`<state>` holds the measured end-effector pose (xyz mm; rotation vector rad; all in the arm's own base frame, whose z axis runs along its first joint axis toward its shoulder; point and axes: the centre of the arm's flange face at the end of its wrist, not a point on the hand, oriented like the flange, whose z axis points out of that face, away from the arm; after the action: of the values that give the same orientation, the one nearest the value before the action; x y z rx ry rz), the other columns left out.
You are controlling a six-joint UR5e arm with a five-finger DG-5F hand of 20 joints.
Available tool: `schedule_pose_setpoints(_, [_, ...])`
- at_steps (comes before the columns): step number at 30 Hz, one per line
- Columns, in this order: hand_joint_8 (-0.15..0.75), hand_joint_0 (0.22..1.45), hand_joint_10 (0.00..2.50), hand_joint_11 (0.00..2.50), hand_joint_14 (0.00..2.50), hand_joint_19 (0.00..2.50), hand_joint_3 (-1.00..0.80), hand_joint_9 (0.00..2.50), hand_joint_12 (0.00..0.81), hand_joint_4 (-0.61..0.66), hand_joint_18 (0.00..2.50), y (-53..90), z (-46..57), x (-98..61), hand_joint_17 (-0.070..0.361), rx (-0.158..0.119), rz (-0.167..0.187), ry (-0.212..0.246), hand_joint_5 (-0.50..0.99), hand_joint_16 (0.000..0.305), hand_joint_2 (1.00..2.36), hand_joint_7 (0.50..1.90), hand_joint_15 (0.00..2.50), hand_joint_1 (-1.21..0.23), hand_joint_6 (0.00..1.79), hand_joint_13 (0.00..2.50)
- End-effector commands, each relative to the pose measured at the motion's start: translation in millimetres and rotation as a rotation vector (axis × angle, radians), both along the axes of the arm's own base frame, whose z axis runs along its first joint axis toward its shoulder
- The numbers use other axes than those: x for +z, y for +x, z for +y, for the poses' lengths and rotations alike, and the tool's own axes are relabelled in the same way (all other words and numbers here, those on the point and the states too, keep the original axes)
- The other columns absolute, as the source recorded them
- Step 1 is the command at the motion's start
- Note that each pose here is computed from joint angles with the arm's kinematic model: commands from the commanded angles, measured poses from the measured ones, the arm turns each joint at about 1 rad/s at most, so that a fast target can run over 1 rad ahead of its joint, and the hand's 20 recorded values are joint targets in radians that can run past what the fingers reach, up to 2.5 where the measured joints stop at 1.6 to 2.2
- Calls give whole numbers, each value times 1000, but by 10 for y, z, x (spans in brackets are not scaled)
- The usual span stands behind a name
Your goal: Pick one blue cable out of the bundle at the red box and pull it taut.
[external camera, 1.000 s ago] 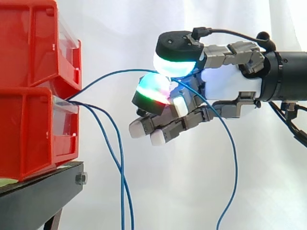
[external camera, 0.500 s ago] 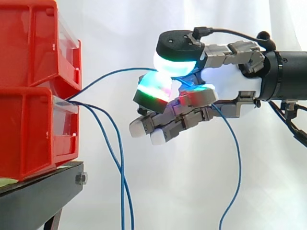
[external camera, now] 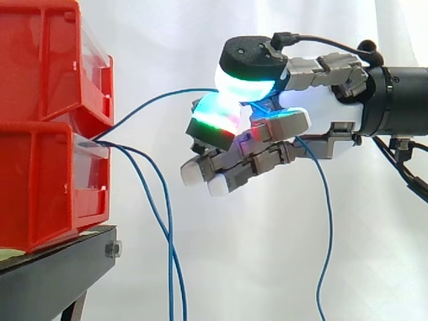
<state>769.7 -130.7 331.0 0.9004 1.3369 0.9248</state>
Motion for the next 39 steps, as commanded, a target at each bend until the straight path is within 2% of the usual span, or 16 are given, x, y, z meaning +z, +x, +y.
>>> schedule_pose_setpoints(1, [337,599,18,1334,10,283,-212,1440,360,302,587,6,-14,31,105,-5,-4,-17,23,46,1019,1545,279,-808,500,662])
schedule_pose_setpoints(5, [348,597,20,1337,10,284,-232,1417,365,290,580,-6,-27,39,105,-17,12,-38,19,47,1018,1549,276,-841,500,656])
schedule_pose_setpoints(9, [347,591,18,1356,10,274,-257,1373,367,259,567,-22,-28,59,106,-19,33,-46,-1,47,1017,1459,277,-889,542,636])
schedule_pose_setpoints(13, [348,592,19,1331,10,284,-306,1368,368,281,561,-28,-28,53,107,-19,40,-46,-7,47,1015,1425,273,-896,558,633])
schedule_pose_setpoints(14, [344,582,17,1310,10,290,-365,1371,368,291,561,-23,-16,42,107,-17,41,-46,-7,48,1011,1415,273,-883,559,633])
schedule_pose_setpoints(16, [347,564,20,1250,10,301,-416,1397,366,312,564,-26,-16,53,108,-17,40,-46,1,48,1007,1434,270,-833,542,636])
schedule_pose_setpoints(18, [346,560,20,1186,10,306,-434,1420,363,294,566,-26,-16,53,108,-17,40,-46,19,48,1006,1498,266,-691,500,643])
schedule_pose_setpoints(21, [341,578,20,1137,10,327,-442,1447,355,296,561,-26,-16,53,106,-17,40,-46,23,47,1005,1457,276,-517,501,657])
schedule_pose_setpoints(24, [332,594,21,1135,10,328,-404,1448,352,313,554,-26,-16,53,105,-17,40,-46,26,47,1009,1432,275,-483,502,657])
schedule_pose_setpoints(28, [336,605,21,1128,11,331,-345,1458,355,320,561,-23,-16,42,104,-17,41,-46,27,46,1013,1440,275,-545,502,659])
schedule_pose_setpoints(32, [352,611,21,1189,12,313,-299,1436,361,284,577,-24,-19,61,105,-20,38,-52,15,47,1015,1541,277,-711,511,665])
schedule_pose_setpoints(36, [361,601,18,1227,11,299,-241,1394,367,231,582,-14,-36,109,105,-38,34,-98,-2,47,1018,1479,277,-764,568,660])
schedule_pose_setpoints(39, [369,596,19,1268,10,297,-204,1368,371,215,584,-6,-38,187,106,-40,34,-109,-15,47,1020,1451,270,-794,611,652])
